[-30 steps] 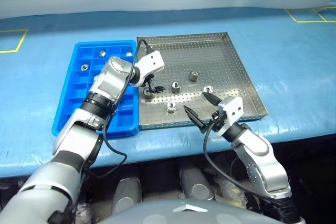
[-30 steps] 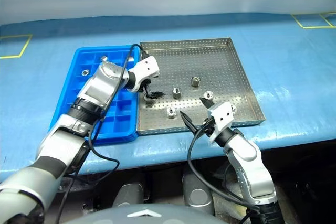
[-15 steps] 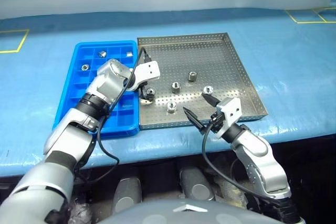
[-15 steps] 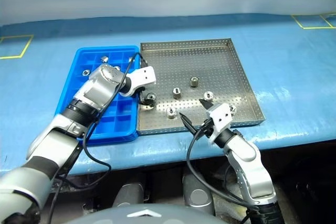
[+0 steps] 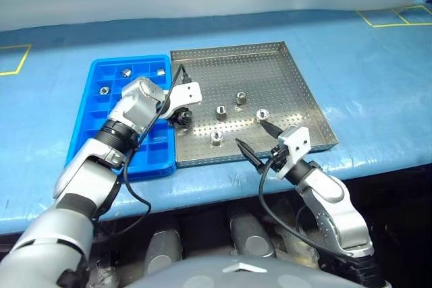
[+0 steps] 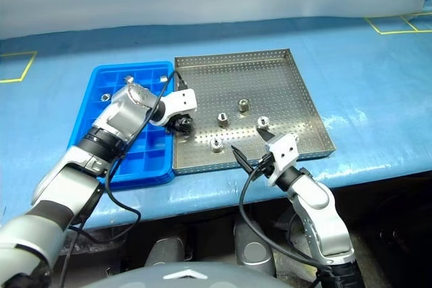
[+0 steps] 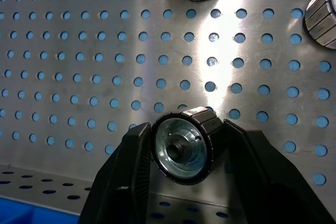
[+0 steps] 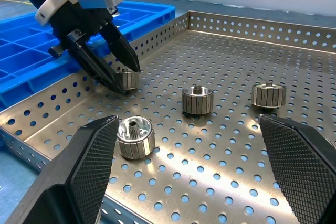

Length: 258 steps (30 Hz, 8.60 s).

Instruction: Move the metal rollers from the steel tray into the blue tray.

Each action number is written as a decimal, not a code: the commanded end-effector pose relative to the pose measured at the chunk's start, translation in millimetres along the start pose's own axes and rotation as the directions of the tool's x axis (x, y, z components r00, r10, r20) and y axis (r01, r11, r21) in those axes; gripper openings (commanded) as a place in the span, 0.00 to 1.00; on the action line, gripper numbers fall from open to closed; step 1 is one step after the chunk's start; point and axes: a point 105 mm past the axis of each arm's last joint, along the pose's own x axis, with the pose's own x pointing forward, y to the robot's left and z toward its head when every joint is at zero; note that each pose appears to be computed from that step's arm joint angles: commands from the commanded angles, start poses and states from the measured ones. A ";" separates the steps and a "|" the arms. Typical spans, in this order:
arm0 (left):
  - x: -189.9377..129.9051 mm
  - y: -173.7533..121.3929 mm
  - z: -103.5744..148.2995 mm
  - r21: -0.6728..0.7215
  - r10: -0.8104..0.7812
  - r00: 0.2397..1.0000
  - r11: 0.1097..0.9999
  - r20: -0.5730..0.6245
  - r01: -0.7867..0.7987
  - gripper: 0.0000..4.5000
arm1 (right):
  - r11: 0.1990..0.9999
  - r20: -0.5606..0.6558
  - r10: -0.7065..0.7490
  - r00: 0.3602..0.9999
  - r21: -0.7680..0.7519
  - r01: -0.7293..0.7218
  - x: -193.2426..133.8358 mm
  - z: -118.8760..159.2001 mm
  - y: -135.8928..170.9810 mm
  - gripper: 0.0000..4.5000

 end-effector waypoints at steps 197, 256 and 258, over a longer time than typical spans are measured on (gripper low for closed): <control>-96.7 -35.1 30.0 -0.800 0.879 0.354 0.450 0.319 -0.397 0.88 | 1.000 0.089 0.021 0.996 0.018 -0.023 28.1 28.4 -28.8 1.00; 54.4 -15.9 91.1 -0.542 0.525 0.730 0.801 0.437 -0.252 0.40 | 0.978 -0.040 -0.204 0.978 -0.054 0.201 -8.3 13.4 -42.8 1.00; 37.0 -7.5 96.2 -0.563 0.607 0.653 0.763 0.453 -0.317 0.40 | 0.979 -0.042 -0.198 0.979 -0.058 0.195 -6.6 13.0 -42.2 1.00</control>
